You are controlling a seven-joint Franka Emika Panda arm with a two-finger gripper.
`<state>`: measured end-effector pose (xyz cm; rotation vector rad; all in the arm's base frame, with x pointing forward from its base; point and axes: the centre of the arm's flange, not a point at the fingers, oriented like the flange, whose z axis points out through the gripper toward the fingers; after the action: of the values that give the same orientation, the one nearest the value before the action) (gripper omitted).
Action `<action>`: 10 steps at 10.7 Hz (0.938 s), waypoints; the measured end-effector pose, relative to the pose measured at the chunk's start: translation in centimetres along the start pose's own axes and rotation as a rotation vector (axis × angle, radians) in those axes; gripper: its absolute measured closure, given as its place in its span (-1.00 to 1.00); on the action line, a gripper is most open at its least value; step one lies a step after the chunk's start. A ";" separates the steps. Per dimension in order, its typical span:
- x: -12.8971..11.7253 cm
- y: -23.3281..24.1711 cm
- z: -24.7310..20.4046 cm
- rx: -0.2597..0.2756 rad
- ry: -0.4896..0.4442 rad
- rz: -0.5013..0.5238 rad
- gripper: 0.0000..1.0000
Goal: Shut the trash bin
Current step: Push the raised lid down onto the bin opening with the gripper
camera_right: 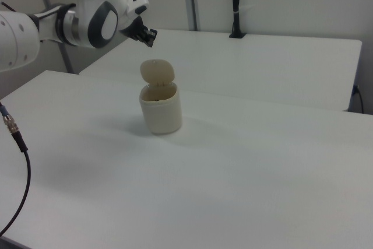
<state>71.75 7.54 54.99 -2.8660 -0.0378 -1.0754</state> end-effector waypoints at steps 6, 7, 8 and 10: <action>-0.7 0.2 3.6 -0.010 -0.019 -0.006 0.98; -1.3 0.7 4.0 -0.021 -0.080 -0.018 0.98; -1.9 1.3 4.3 -0.029 -0.145 -0.045 0.98; -3.0 2.2 4.5 -0.034 -0.265 -0.099 0.98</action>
<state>72.55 5.70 49.49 -3.0454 -0.1809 -0.7083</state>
